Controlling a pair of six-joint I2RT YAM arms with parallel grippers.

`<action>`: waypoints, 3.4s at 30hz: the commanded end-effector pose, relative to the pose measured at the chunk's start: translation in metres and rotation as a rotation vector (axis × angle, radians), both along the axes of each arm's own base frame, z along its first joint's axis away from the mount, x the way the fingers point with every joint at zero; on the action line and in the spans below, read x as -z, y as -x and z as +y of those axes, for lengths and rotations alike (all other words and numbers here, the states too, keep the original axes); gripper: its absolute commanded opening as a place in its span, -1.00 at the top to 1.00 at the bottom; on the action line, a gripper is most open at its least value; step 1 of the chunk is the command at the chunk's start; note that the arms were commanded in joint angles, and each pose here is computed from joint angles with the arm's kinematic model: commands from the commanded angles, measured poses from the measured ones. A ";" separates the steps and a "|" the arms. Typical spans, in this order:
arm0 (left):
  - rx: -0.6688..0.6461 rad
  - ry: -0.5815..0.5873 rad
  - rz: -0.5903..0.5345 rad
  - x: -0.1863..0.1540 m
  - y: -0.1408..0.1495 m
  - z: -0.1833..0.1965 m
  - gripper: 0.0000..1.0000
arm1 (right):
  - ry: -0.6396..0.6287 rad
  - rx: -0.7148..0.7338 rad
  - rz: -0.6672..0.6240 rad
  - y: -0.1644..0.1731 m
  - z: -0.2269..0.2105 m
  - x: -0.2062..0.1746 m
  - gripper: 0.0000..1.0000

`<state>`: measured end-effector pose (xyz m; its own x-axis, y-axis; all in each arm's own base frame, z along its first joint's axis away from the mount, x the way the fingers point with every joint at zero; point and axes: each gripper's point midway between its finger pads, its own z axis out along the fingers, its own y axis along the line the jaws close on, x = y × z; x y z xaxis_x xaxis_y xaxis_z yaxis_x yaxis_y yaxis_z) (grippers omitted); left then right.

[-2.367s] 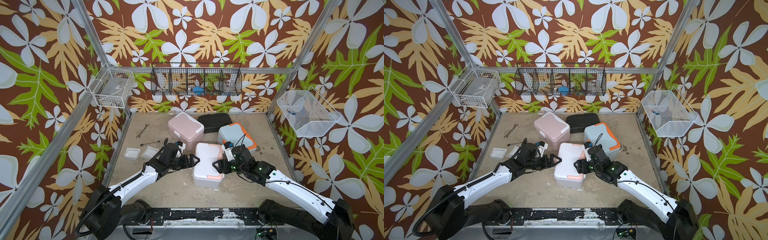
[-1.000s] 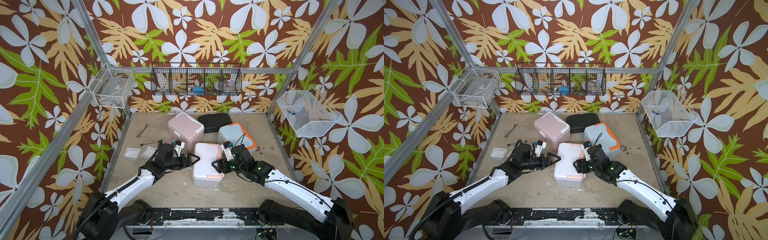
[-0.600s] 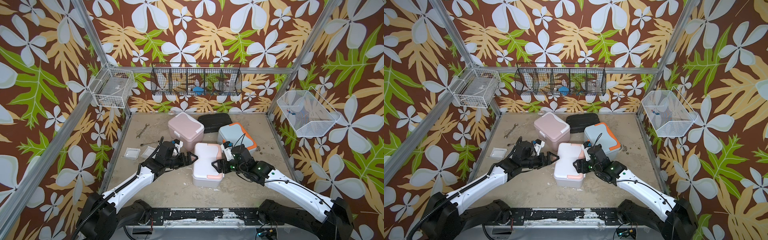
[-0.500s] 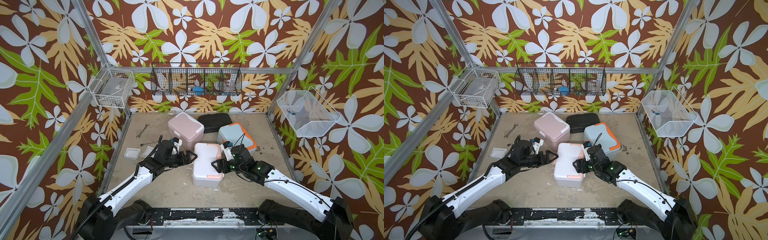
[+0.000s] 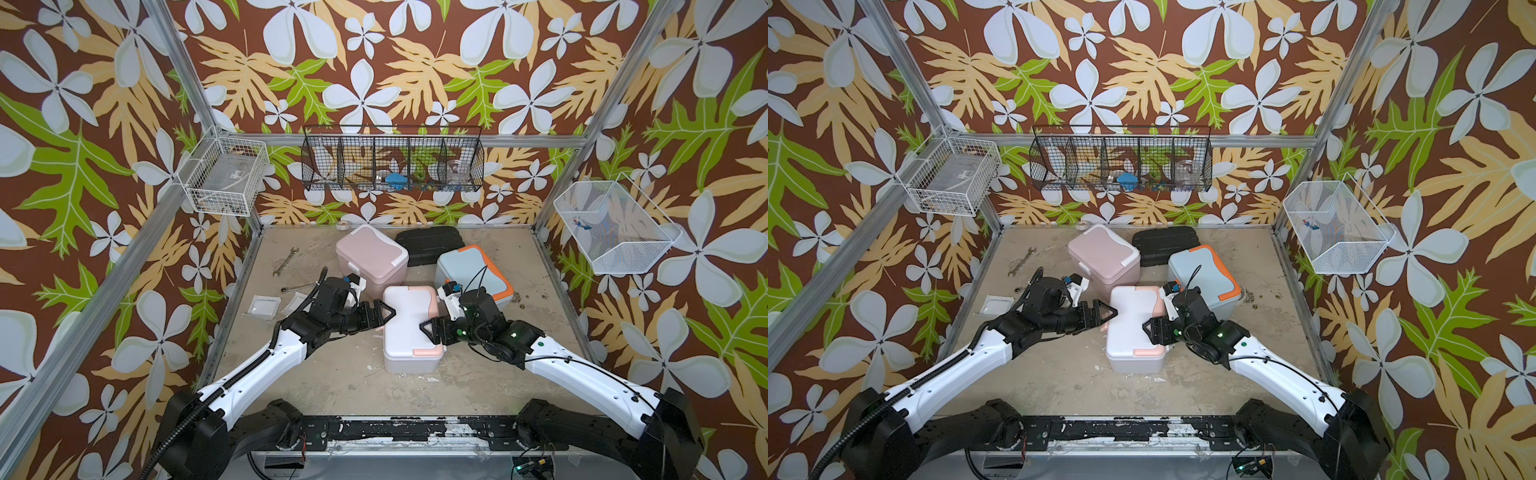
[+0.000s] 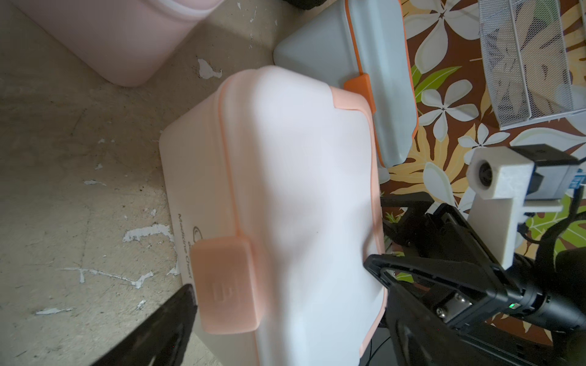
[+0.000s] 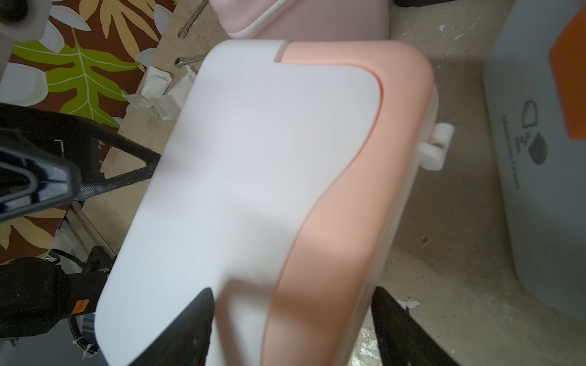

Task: Open first aid kits and take out gauze
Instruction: Fasten the fastener of the first aid kit, then move the first aid kit to the center of the board.

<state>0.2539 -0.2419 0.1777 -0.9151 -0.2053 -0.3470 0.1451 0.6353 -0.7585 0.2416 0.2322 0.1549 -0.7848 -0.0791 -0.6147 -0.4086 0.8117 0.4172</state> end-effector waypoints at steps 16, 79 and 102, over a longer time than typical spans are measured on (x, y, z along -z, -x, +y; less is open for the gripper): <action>0.070 0.056 -0.002 -0.005 0.007 -0.037 -0.86 | 0.064 -0.014 0.078 0.015 -0.010 0.021 -0.53; 0.108 -0.313 -0.051 0.044 0.056 -0.067 -0.65 | -0.046 0.116 -0.049 0.001 -0.061 -0.031 -0.46; 0.039 -0.385 -0.105 0.048 -0.051 -0.091 -0.60 | -0.011 0.252 -0.124 -0.003 -0.089 -0.054 -0.51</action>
